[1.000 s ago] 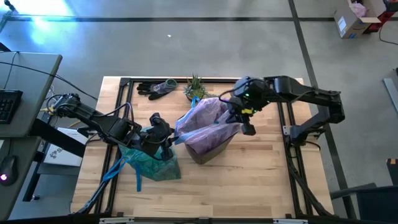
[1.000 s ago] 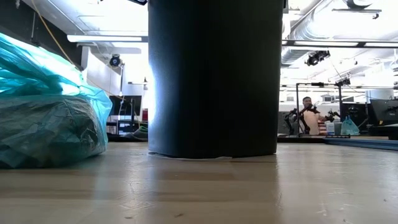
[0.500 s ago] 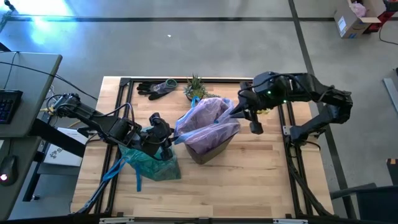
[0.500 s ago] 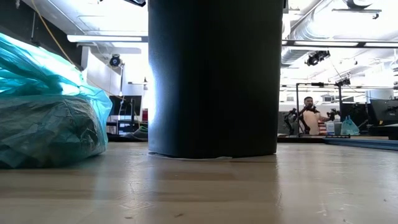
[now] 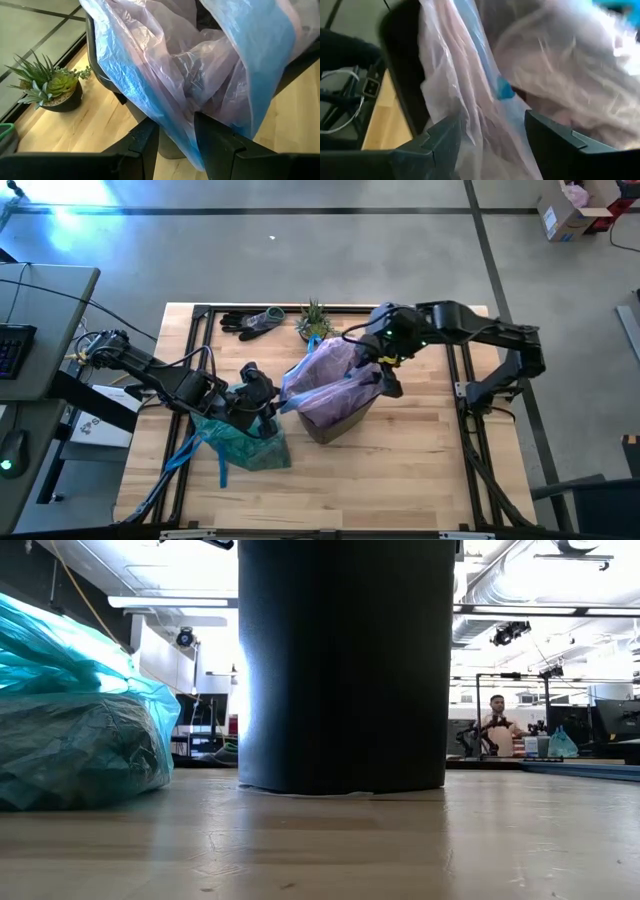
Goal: Place trash/remove bag and relplace
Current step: Put the pink trash bag into the trash bin
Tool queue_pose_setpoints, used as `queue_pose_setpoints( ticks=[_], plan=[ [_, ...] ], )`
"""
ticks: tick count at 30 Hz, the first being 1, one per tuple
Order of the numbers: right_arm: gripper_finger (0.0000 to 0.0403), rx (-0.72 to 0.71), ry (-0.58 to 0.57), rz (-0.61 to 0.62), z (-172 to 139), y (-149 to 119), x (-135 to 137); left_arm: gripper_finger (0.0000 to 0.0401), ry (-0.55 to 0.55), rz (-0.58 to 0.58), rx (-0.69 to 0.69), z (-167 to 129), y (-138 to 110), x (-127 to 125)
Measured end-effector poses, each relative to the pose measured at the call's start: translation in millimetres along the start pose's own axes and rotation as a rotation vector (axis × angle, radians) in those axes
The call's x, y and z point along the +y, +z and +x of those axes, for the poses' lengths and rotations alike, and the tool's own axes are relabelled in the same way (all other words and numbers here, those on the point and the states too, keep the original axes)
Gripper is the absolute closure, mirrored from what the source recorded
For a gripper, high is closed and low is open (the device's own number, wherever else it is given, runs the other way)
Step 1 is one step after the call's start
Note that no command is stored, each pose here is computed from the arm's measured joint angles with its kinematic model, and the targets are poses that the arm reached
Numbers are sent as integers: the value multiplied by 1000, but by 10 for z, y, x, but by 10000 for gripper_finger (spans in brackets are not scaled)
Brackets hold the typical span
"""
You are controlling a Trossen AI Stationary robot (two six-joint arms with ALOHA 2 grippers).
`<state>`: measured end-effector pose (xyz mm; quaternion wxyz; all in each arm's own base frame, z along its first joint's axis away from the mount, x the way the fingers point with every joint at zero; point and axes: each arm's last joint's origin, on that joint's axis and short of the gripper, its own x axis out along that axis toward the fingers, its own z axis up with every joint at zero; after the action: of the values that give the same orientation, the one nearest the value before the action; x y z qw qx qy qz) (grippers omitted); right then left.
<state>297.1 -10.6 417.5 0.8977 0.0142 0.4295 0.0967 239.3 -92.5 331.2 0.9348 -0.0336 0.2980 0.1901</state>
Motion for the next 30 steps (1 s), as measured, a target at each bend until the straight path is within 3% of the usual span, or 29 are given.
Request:
queue_pose_setpoints(
  ticks=[6, 10, 14, 18, 30],
  plan=[
    [200, 88, 88, 46, 202, -20, -91, 293, -7, 0, 2, -1, 0, -4],
    [225, 118, 169, 58, 295, -22, -83, 293, -7, 1, 3, -1, -1, -3],
    [289, 118, 185, 55, 298, -23, -82, 293, -7, 1, 3, -1, -1, -3],
    [381, 124, 188, 21, 294, -29, -52, 293, -7, 1, 3, -1, -1, -3],
    [403, -29, -65, -121, -151, -24, 305, 293, -7, 3, 3, -2, -1, -2]
  ],
)
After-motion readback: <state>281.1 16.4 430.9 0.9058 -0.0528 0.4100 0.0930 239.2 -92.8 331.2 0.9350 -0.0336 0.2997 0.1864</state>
